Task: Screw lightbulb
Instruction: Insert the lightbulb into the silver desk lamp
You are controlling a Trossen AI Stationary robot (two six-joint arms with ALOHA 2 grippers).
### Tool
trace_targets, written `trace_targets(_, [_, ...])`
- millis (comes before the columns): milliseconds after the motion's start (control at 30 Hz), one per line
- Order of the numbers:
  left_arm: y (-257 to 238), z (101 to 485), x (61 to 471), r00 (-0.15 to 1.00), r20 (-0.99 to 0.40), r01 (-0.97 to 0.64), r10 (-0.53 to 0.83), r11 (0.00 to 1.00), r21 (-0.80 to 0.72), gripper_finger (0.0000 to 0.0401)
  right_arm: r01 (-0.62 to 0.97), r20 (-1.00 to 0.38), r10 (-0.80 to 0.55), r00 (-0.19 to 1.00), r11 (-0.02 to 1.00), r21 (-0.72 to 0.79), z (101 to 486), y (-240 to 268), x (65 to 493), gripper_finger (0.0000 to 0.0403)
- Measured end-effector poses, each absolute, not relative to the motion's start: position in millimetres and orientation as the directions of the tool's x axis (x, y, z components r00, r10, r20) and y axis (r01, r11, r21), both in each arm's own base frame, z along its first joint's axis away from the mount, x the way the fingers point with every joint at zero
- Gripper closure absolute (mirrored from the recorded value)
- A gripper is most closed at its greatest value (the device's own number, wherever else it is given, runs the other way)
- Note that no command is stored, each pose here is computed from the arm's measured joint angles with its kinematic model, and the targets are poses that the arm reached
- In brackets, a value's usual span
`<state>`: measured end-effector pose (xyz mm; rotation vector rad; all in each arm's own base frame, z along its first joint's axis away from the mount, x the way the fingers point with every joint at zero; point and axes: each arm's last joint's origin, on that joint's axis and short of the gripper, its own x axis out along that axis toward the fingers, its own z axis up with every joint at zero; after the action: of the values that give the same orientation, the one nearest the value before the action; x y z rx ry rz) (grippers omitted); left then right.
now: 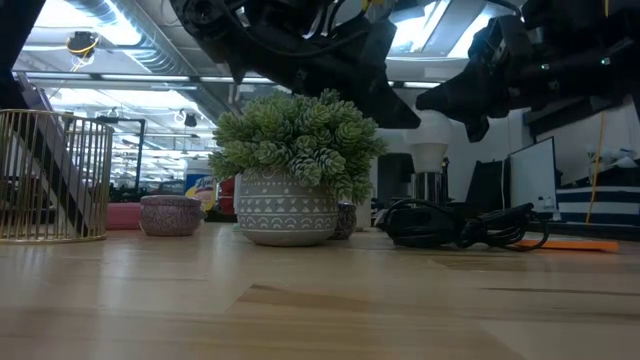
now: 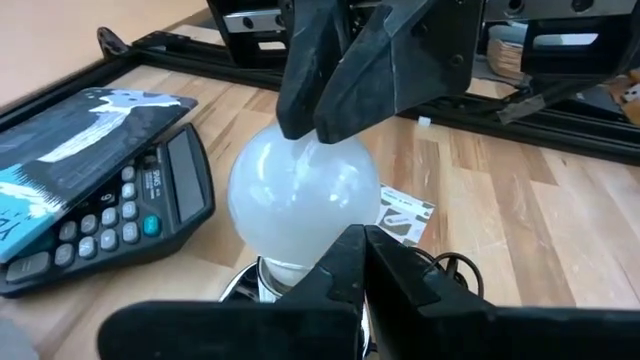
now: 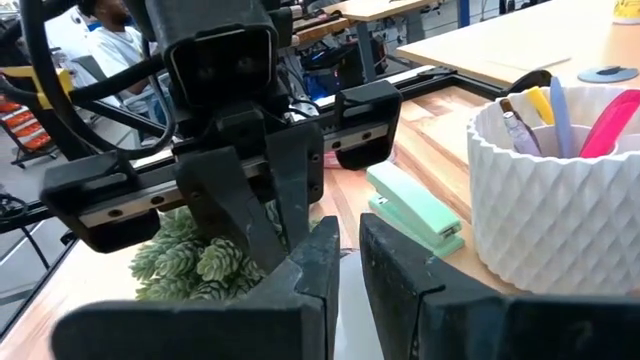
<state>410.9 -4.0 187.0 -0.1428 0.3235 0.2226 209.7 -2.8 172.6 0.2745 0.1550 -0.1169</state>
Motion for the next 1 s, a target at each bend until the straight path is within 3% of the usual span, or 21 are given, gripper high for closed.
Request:
trace_targets(633, [2.4, 186.2, 409.0, 0.868, -0.324, -0.413, 0.377, 0.910, -0.046, 0.0400, 0.056, -0.178, -0.002, 0.984, 0.952, 0.302, 171.5, 0.4, 209.8, 0.0352])
trace_targets(1000, [4.2, 186.2, 409.0, 0.865, -0.323, -0.421, 0.384, 0.906, -0.052, 0.0400, 0.076, -0.167, -0.026, 0.986, 0.952, 0.298, 172.2, -0.5, 209.8, 0.0352])
